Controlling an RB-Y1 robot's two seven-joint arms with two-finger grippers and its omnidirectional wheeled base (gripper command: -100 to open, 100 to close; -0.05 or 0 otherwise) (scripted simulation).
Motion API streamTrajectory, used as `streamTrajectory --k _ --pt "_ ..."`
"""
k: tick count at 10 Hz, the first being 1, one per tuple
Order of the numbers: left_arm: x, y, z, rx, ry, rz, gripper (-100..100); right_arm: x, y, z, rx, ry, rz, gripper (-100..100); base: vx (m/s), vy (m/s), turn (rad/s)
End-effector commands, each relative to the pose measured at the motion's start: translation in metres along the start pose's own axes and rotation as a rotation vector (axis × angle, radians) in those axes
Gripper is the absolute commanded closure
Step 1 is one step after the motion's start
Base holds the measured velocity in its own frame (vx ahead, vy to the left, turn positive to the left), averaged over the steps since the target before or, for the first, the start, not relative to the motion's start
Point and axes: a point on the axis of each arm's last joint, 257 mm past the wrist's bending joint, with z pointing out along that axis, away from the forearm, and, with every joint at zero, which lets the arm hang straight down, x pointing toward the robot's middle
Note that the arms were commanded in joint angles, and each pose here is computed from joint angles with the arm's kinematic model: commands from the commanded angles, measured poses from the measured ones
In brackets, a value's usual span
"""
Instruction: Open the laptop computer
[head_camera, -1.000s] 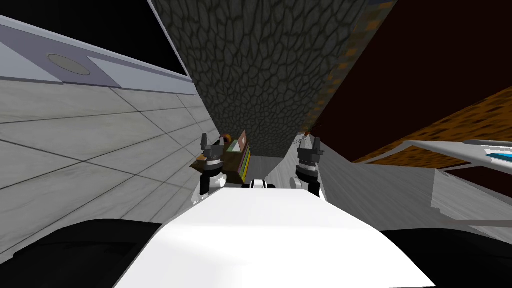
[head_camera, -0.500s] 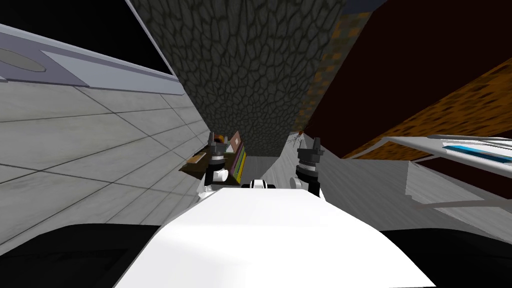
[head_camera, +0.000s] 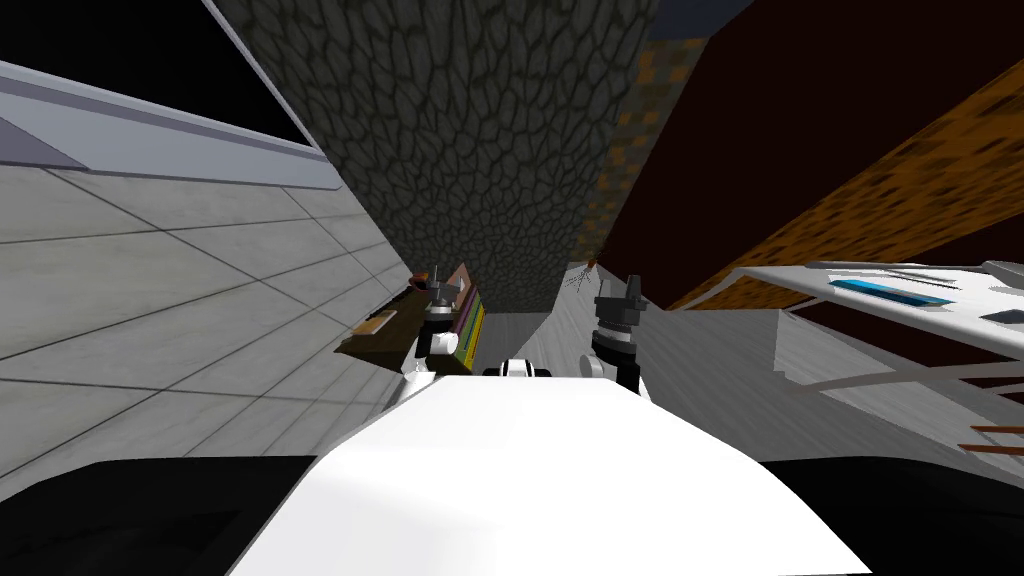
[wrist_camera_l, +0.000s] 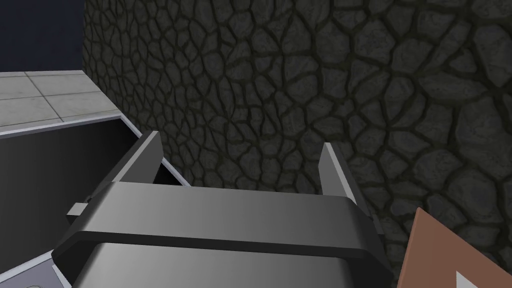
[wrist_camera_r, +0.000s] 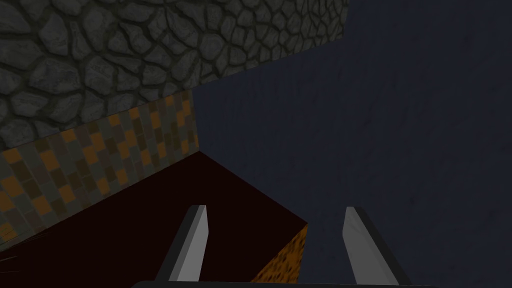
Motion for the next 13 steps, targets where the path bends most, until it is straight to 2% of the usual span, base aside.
streamTrajectory --k 1,5,6,9,13 --pt "-0.022 0.026 0.005 -0.069 -0.036 -0.031 -100 0.0 0.0 0.0 0.0 0.0 0.0 0 0.017 -0.032 -0.083" --pt "-0.062 0.07 0.0 -0.185 -0.117 -0.062 -100 0.0 0.0 0.0 0.0 0.0 0.0 0 0.016 0.016 -0.083" --pt "-0.062 0.07 0.0 -0.185 -0.117 -0.062 -100 0.0 0.0 0.0 0.0 0.0 0.0 0 0.012 0.037 -0.017" --pt "-0.094 0.102 -0.012 -0.274 -0.19 -0.079 -100 0.0 0.0 0.0 0.0 0.0 0.0 0 0.005 0.053 -0.063" --pt "-0.134 0.137 -0.035 -0.382 -0.287 -0.097 -100 0.0 0.0 0.0 0.0 0.0 0.0 0 0.01 0.088 -0.056"
